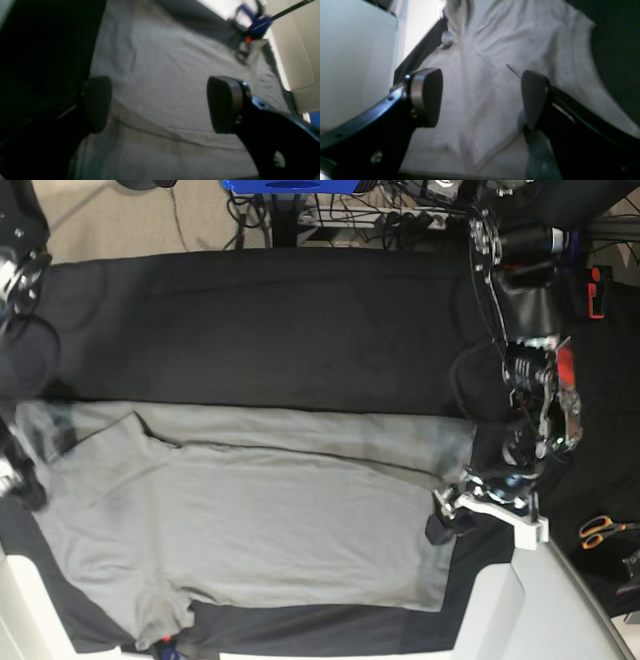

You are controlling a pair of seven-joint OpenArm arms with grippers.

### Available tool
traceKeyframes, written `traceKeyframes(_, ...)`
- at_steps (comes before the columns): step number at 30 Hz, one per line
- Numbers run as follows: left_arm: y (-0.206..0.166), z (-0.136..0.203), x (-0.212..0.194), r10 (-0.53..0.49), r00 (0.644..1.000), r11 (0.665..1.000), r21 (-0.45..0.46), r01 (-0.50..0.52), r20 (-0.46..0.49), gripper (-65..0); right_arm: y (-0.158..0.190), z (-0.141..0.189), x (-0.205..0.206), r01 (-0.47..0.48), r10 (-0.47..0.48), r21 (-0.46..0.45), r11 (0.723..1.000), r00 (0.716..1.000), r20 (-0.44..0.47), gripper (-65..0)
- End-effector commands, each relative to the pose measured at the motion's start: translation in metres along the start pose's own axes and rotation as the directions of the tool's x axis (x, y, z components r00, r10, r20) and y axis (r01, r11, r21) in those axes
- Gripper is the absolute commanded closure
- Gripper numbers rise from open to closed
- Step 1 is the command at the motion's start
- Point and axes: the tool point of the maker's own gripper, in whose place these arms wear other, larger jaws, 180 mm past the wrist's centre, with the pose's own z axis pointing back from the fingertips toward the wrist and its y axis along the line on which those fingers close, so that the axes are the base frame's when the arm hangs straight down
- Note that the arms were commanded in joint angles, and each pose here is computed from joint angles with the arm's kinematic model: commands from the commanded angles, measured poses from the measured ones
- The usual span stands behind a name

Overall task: Fold the T-shirt properly
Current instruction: 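Lay the folded shoulder edge down and open both grippers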

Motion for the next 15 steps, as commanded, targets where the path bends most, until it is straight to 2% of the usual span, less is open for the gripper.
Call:
traceKeyframes(1,0.002,0.012,0.014,-0.038,0.998,0.999,-0.002,0.038,0.046,-57.6,-0.004,0.018,0.026,-0.022,0.022,-0.008,1.0,0.997,0.067,-42.5)
traceKeyframes(3,0.001,0.029,0.001,-0.071,0.997,0.997,0.002,0.071,0.038,-57.6,-0.018,0.04,0.008,0.014,-0.012,-0.045,0.999,0.999,0.046,-41.9)
traceKeyframes(6,0.009,0.056,-0.025,-0.134,0.991,0.991,0.022,0.134,-0.013,-57.6,-0.035,0.074,-0.017,0.076,-0.07,-0.106,0.991,0.996,0.062,-42.5)
traceKeyframes(8,0.02,0.07,-0.04,-0.148,0.988,0.988,0.044,0.151,-0.052,-56.3,-0.048,0.088,-0.033,0.157,-0.145,-0.159,0.975,0.986,0.087,-42.6)
traceKeyframes(10,0.028,0.078,-0.054,-0.131,0.988,0.989,0.058,0.136,-0.08,-52.0,-0.056,0.089,-0.048,0.22,-0.209,-0.19,0.957,0.975,0.079,-42.6)
traceKeyframes(15,0.046,0.09,-0.084,-0.078,0.988,0.991,0.1,0.092,-0.136,-39.3,-0.063,0.066,-0.085,0.349,-0.344,-0.174,0.921,0.937,0.059,-42.2)
